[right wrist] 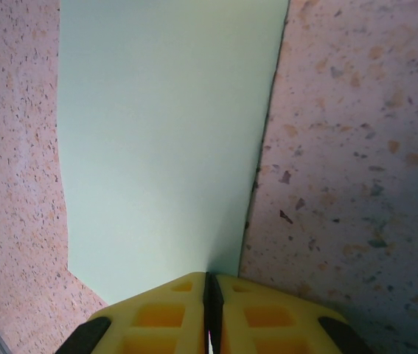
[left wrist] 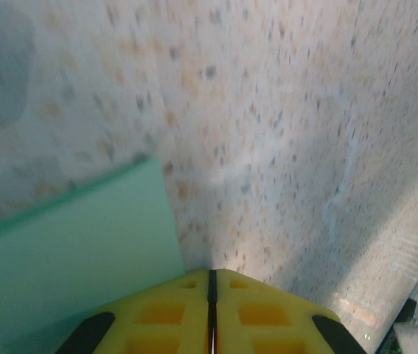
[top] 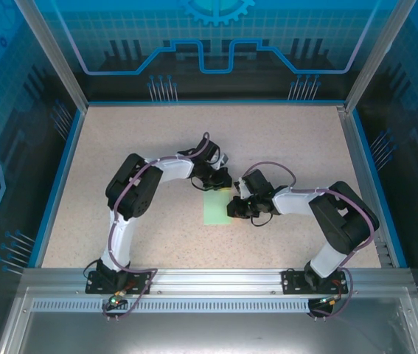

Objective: Fold a paper plane with a square sheet of paper (pick it up from the middle)
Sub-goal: First fold the square sheet of paper in half at the center of the table.

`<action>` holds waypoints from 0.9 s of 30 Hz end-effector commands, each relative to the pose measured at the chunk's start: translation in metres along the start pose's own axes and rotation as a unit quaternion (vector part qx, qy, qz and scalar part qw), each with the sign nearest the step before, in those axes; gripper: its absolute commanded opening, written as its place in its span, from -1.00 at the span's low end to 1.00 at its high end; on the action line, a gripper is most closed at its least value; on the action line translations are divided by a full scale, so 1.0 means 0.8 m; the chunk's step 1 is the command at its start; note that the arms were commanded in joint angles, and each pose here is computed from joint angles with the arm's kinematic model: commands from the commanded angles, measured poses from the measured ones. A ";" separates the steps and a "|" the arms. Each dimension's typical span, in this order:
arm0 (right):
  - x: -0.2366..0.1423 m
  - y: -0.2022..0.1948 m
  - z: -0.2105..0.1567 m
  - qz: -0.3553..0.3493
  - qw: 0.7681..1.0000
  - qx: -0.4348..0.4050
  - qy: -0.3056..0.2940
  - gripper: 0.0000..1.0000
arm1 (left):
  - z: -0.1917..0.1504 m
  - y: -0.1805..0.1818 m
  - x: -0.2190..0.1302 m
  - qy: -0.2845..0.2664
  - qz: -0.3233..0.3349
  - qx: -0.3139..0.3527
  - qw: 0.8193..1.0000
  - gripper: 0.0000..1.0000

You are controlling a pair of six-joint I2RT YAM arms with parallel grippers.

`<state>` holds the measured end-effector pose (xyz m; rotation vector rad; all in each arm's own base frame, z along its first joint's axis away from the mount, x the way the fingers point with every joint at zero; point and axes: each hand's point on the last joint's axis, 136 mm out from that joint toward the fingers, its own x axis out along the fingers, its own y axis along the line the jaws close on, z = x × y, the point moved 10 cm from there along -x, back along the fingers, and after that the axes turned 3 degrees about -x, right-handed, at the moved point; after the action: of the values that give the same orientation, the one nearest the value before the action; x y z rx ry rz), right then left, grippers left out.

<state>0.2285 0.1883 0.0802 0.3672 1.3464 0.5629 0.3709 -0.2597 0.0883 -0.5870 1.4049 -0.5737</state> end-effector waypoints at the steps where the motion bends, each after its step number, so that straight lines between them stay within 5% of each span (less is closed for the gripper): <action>1: 0.020 -0.059 -0.085 -0.126 0.979 0.056 0.151 -0.76 | 0.049 0.026 -0.009 -0.070 0.012 0.008 0.997 -0.75; 16: 0.015 -0.052 -0.079 -0.112 0.983 0.053 0.134 -0.76 | 0.078 0.005 -0.025 -0.095 0.001 0.034 0.995 -0.70; 27: -0.054 0.045 0.020 -0.004 0.998 -0.016 -0.067 -0.60 | 0.040 -0.002 -0.137 -0.206 0.058 -0.013 0.977 -0.42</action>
<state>0.2209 0.1868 0.1088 0.3641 1.3040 0.5477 0.4064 -0.2077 0.1471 -0.5847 1.1118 -0.4032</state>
